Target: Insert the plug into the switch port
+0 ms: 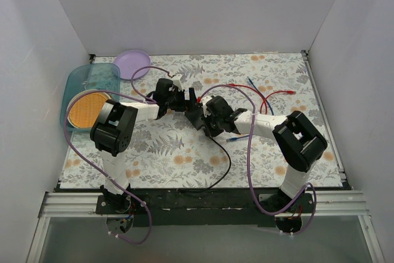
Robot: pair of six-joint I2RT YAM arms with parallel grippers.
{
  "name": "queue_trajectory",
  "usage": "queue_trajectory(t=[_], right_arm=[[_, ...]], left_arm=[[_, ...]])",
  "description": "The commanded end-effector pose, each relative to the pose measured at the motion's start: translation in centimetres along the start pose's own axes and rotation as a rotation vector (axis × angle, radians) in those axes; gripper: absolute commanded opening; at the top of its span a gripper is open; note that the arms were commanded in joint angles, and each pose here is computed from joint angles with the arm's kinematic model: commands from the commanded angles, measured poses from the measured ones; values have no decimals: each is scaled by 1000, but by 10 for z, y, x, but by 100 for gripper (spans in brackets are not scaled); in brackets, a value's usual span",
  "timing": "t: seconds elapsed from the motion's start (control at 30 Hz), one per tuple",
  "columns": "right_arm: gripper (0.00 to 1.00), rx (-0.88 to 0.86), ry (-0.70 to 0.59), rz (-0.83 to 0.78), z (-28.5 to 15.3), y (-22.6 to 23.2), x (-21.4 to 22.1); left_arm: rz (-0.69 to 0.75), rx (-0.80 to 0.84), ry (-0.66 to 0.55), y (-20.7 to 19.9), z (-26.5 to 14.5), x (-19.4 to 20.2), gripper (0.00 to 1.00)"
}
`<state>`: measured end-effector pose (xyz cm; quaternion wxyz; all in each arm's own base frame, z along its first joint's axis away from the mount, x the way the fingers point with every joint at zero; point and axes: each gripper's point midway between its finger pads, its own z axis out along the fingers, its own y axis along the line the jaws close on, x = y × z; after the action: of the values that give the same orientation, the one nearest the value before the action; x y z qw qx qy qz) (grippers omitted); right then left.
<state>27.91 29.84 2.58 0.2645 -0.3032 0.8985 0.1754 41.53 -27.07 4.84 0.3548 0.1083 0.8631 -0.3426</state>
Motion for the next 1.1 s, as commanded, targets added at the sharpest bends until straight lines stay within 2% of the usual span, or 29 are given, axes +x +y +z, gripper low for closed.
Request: queue_trajectory(t=[0.0,0.33,1.07], right_arm=[[1,8,-32,6,-5,3,-17],[1,52,-39,3,-7,-5,-22],[1,26,-79,51,4,3,-37]], left_arm=[[-22,-6,56,2,-8,17,93],[-19,8,54,1,-7,17,94],[-65,104,76,-14,-8,28,93]])
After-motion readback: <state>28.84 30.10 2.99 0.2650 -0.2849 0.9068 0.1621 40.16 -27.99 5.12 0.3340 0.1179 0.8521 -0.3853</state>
